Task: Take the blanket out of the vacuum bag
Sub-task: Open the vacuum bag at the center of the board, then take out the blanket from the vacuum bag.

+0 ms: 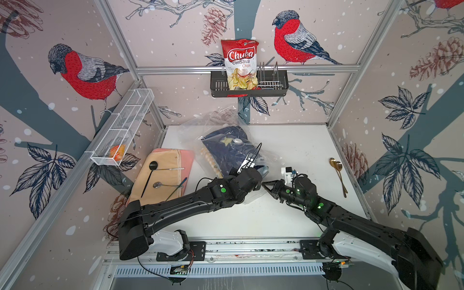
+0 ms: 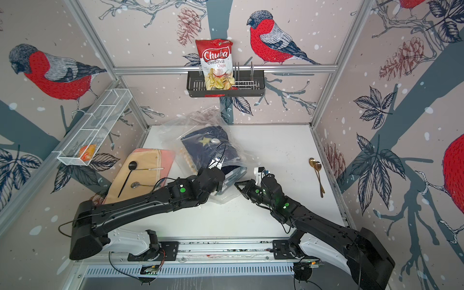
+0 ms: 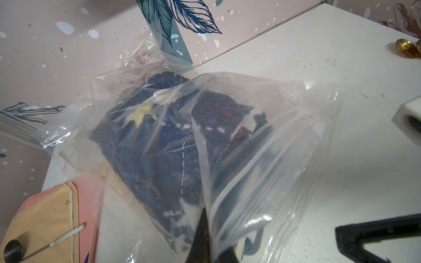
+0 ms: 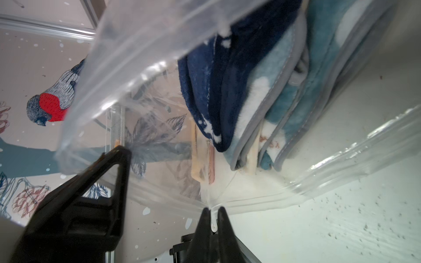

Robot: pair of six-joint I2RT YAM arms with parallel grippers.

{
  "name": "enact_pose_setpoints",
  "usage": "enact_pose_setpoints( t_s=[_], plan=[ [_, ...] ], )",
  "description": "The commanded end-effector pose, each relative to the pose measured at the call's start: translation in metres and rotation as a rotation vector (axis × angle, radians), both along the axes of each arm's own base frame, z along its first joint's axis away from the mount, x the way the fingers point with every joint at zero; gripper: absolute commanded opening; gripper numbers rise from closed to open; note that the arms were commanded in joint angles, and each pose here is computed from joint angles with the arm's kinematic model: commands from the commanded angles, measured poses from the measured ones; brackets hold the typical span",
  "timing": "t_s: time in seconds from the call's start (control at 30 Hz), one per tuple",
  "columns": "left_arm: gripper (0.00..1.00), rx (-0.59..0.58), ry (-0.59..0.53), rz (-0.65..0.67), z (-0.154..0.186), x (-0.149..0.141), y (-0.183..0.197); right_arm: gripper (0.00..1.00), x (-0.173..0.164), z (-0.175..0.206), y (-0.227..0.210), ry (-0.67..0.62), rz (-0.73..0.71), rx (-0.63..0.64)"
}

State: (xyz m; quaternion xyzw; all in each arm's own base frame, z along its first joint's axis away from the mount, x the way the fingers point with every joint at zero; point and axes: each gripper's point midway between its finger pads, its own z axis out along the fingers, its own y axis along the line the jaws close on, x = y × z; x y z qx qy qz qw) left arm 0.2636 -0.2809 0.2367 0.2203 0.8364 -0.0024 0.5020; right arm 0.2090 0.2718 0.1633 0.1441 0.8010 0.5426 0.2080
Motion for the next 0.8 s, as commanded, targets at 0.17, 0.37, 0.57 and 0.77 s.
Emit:
enact_pose_setpoints(
  t_s=[0.17, 0.37, 0.57, 0.77],
  plan=[
    [0.0, -0.059, 0.013, -0.039, 0.012, 0.001, -0.013, 0.1, 0.027, -0.001, 0.015, -0.043, -0.109, 0.012],
    [0.0, -0.071, 0.027, -0.04, 0.015, 0.004, -0.017, 0.1, 0.005, -0.027, 0.042, -0.045, -0.027, -0.089],
    [0.0, -0.084, 0.038, -0.057, 0.019, 0.006, -0.02, 0.12, -0.006, -0.038, 0.067, -0.049, 0.078, -0.1],
    [0.0, -0.083, 0.047, -0.069, 0.019, 0.003, -0.018, 0.12, 0.026, -0.017, 0.076, -0.09, 0.129, -0.091]
  ],
)
